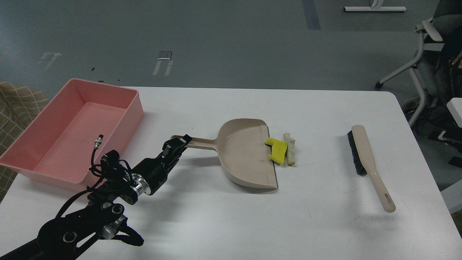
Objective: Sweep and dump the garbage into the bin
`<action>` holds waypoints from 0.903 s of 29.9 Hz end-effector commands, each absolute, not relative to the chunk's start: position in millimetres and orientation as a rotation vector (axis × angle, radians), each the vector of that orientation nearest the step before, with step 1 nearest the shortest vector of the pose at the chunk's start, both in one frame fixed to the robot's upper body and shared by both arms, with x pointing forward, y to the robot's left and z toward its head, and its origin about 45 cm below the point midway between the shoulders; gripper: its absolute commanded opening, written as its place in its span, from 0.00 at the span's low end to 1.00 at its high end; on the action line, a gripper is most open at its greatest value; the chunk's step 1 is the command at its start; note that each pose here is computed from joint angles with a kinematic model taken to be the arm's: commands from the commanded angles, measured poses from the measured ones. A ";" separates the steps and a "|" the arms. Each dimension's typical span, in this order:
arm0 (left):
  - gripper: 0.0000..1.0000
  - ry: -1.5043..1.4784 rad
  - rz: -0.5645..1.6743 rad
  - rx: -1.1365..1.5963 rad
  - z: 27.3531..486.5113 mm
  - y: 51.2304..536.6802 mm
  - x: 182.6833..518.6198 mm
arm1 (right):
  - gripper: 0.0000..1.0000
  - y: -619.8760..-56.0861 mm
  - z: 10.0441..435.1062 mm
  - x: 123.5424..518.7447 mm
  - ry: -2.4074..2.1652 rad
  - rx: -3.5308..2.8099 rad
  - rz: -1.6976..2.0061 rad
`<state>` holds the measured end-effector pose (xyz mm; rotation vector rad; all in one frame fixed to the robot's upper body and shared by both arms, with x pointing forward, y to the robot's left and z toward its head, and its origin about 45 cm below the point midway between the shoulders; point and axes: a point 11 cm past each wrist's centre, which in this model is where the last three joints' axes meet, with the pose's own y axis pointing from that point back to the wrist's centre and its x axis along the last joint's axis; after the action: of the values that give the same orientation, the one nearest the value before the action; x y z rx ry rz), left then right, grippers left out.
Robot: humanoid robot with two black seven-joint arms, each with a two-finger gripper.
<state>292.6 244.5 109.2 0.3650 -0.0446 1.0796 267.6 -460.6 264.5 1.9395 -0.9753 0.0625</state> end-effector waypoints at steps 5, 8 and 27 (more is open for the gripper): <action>0.00 -0.046 1.079 0.362 109.6 244.3 292.8 | 1.00 -457.0 242.0 253.2 -0.907 1.931 0.007; 0.00 -0.052 1.079 0.359 111.2 244.5 294.3 | 1.00 -451.2 236.7 255.0 -0.884 1.939 0.015; 0.00 -0.058 1.077 0.354 113.5 243.1 296.8 | 0.55 -401.5 200.3 262.6 -0.735 1.974 0.016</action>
<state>296.6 243.2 113.4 0.3541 -0.0575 1.0764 263.7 -404.9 200.9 1.9697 -0.7452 0.0173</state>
